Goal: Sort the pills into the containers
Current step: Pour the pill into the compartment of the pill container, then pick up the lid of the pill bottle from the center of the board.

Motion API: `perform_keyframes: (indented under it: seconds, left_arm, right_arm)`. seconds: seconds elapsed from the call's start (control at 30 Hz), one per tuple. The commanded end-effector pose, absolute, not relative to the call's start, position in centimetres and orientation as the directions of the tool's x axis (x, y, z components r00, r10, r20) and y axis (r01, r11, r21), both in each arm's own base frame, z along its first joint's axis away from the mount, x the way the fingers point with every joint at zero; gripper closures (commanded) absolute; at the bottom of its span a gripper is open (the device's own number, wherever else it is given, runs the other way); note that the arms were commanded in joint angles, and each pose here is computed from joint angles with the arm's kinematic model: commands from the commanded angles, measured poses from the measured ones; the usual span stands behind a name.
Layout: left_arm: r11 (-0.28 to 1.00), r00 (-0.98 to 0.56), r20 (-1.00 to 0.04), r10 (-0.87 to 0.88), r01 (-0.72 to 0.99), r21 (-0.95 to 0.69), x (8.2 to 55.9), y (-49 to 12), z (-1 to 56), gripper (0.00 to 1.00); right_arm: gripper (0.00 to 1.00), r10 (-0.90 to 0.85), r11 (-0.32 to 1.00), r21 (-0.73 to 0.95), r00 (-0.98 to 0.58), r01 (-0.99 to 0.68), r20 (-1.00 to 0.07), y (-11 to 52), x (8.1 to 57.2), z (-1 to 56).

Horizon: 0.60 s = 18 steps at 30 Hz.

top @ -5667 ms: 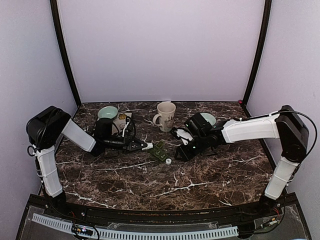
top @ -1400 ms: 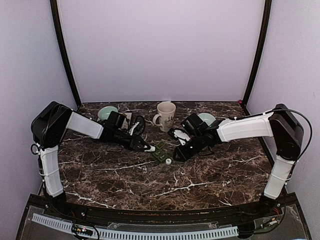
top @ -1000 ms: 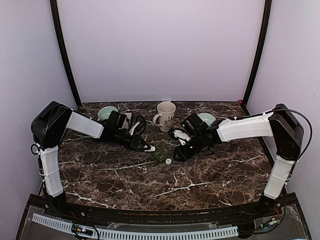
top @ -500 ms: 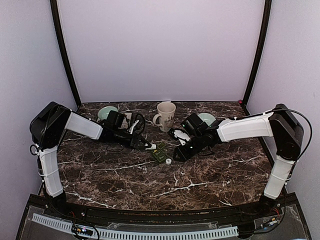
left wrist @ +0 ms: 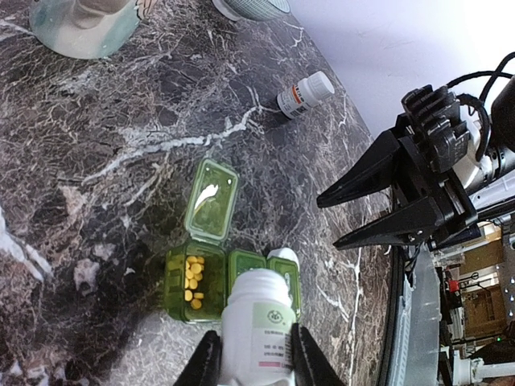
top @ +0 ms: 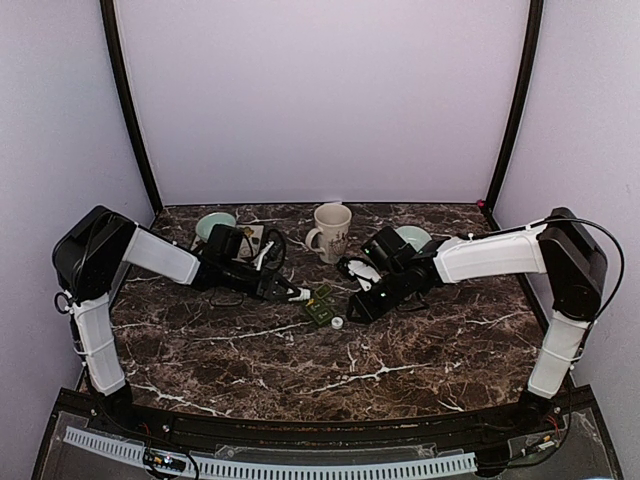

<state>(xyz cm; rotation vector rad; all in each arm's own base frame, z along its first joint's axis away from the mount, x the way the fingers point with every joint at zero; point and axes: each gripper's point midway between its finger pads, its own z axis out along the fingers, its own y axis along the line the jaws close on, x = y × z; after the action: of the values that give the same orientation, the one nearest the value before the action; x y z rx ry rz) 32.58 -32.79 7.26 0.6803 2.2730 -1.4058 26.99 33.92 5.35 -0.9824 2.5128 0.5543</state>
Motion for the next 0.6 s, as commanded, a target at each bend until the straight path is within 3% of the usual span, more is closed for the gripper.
perform_keyframes:
  seconds: [0.0,0.57]
  left_arm:
    - [0.327,-0.779,-0.604,0.168,0.622,-0.711,32.3,-32.9,10.0,0.98]
    - [0.218,-0.77,-0.634,0.074,0.633,-0.743,31.2,-32.6,12.8,0.98]
  right_arm:
    - [0.64,-0.547,0.664,0.209,-0.656,-0.718,-0.519,35.3,27.8,6.8]
    - [0.56,-0.554,0.687,0.163,-0.655,-0.709,-0.515,35.6,28.4,6.9]
